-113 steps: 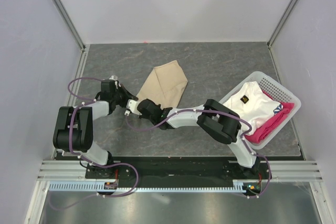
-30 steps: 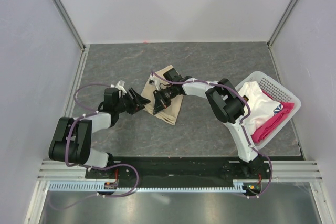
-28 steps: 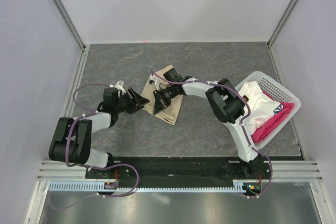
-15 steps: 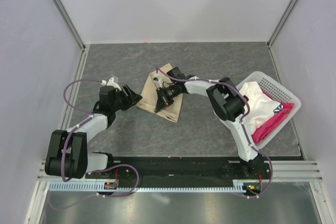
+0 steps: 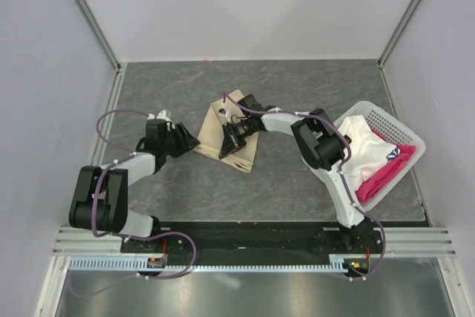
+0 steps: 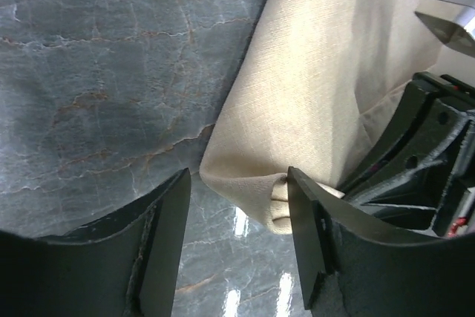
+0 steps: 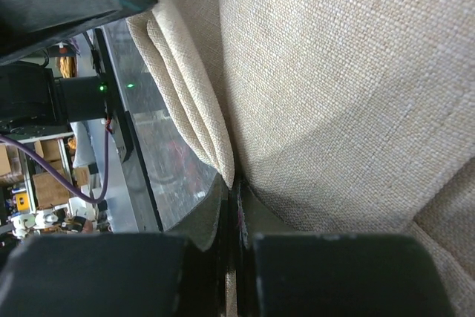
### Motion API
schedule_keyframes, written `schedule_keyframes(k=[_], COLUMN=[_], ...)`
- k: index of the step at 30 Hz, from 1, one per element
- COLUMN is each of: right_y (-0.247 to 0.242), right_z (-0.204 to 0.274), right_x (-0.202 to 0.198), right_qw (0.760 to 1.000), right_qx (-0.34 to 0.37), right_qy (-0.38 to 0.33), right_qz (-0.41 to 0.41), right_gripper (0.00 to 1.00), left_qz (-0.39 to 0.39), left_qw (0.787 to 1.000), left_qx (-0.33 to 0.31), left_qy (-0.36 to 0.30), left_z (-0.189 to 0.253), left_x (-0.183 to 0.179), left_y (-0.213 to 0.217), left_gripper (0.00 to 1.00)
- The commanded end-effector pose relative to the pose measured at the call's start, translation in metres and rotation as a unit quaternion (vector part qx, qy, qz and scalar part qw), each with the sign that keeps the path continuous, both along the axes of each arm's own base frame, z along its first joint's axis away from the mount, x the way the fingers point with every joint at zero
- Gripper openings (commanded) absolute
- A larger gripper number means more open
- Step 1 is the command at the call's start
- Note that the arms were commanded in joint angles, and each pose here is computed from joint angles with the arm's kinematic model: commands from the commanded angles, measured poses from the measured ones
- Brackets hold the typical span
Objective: Fold the napkin, place the utensils inside, and roll it up
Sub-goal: Roll the napkin with the utensil
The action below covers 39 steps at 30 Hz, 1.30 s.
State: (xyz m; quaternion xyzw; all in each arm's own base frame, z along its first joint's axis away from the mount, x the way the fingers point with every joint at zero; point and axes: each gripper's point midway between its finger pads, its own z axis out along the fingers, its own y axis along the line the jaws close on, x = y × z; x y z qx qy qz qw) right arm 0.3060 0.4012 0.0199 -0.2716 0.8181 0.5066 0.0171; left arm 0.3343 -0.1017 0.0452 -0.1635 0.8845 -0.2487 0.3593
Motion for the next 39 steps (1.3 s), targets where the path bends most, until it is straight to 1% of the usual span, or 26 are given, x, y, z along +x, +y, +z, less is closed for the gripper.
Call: schedule_keyframes(k=[1,2,5,6,8,9,12,14,16,17,19,20,22,23,26,27,29,30,31,32,33,34,35,37,38,39], right_y=[-0.018,-0.018,-0.018,-0.018,-0.018,-0.017,-0.017,-0.016,-0.016,-0.015,-0.016,-0.016,-0.017,-0.017,-0.023,-0.024,-0.027,-0.024,-0.029,-0.028,-0.02,-0.031,-0.028,-0.024,-0.023,-0.023], right_z=[-0.043,-0.043,-0.044,-0.044,-0.042,-0.041,-0.033,-0.023,-0.009,-0.004,0.013,0.018,0.035,0.04,0.054,0.062,0.058,0.06,0.056,0.056,0.063,0.052,0.054,0.05,0.053,0.05], right_x=[0.022,0.021,0.023,0.023,0.026,0.027,0.031,0.034,0.036,0.036,0.036,0.036,0.032,0.032,0.03,0.031,0.026,0.016,0.024,0.024,0.017,0.019,0.023,0.009,0.014,0.007], right_qw=[0.997,0.997,0.997,0.997,0.997,0.997,0.997,0.996,0.996,0.995,0.994,0.993,0.992,0.99,0.984,0.976,0.967,0.954,0.939,0.928,0.912,0.89,0.873,0.852,0.839,0.832], right_qx=[-0.059,-0.059,-0.058,-0.059,-0.059,-0.059,-0.059,-0.056,-0.048,-0.045,-0.036,-0.031,-0.017,-0.014,-0.02,-0.027,-0.054,-0.06,-0.1,-0.114,-0.121,-0.163,-0.17,-0.182,-0.188,-0.194], right_qy=[-0.015,-0.014,-0.013,-0.013,-0.019,-0.021,-0.036,-0.048,-0.065,-0.072,-0.09,-0.103,-0.121,-0.135,-0.177,-0.214,-0.249,-0.292,-0.329,-0.356,-0.392,-0.426,-0.457,-0.49,-0.511,-0.519], right_qz=[-0.038,-0.038,-0.04,-0.04,-0.042,-0.043,-0.047,-0.049,-0.047,-0.046,-0.045,-0.038,-0.03,-0.024,-0.023,-0.019,-0.016,0.011,0.0,0.0,0.006,0.001,-0.005,0.007,-0.005,0.001], right_gripper=[0.0,0.0,0.0,0.0,0.0,0.0,0.0,0.02,0.08,0.18,0.29,0.37,0.44,0.5,0.57,0.58,0.61,0.62,0.63,0.63,0.63,0.64,0.64,0.66,0.67,0.68], left_qz=[-0.023,-0.023,-0.024,-0.024,-0.027,-0.028,-0.029,-0.025,-0.024,-0.024,-0.026,-0.027,-0.03,-0.032,-0.032,-0.032,-0.032,-0.033,-0.033,-0.033,-0.035,-0.035,-0.035,-0.035,-0.036,-0.035], left_qw=[1.0,1.0,1.0,1.0,1.0,1.0,0.999,0.999,0.999,0.999,0.998,0.998,0.998,0.997,0.997,0.997,0.997,0.996,0.996,0.996,0.996,0.995,0.995,0.995,0.995,0.995], left_qx=[0.006,0.006,0.009,0.008,0.008,0.009,0.013,0.017,0.022,0.024,0.028,0.03,0.029,0.03,0.03,0.031,0.031,0.032,0.031,0.03,0.03,0.029,0.029,0.028,0.029,0.029], left_qy=[-0.018,-0.018,-0.009,-0.002,0.005,0.009,0.021,0.027,0.035,0.039,0.044,0.054,0.057,0.063,0.066,0.07,0.067,0.08,0.08,0.081,0.083,0.084,0.084,0.085,0.085,0.086], left_z=[0.006,0.006,0.0,-0.004,-0.005,-0.007,-0.012,-0.013,-0.016,-0.017,-0.016,-0.019,-0.018,-0.02,-0.019,-0.02,-0.017,-0.021,-0.021,-0.021,-0.021,-0.022,-0.022,-0.021,-0.021,-0.022], left_x=[0.015,0.016,0.019,0.019,0.021,0.02,0.019,0.018,0.018,0.018,0.02,0.018,0.019,0.017,0.018,0.017,0.021,0.017,0.017,0.018,0.017,0.017,0.017,0.017,0.017,0.017], left_y=[-0.004,-0.004,-0.004,-0.004,-0.005,-0.005,-0.004,-0.002,-0.001,0.0,0.0,0.001,0.0,0.0,-0.001,0.0,-0.001,0.0,-0.001,-0.001,-0.001,-0.001,-0.001,-0.001,-0.001,-0.001], left_gripper=[0.57,0.56,0.47,0.41,0.33,0.24,0.08,0.03,0.02,0.02,0.02,0.02,0.02,0.02,0.02,0.02,0.02,0.02,0.02,0.02,0.02,0.02,0.02,0.02,0.02,0.02])
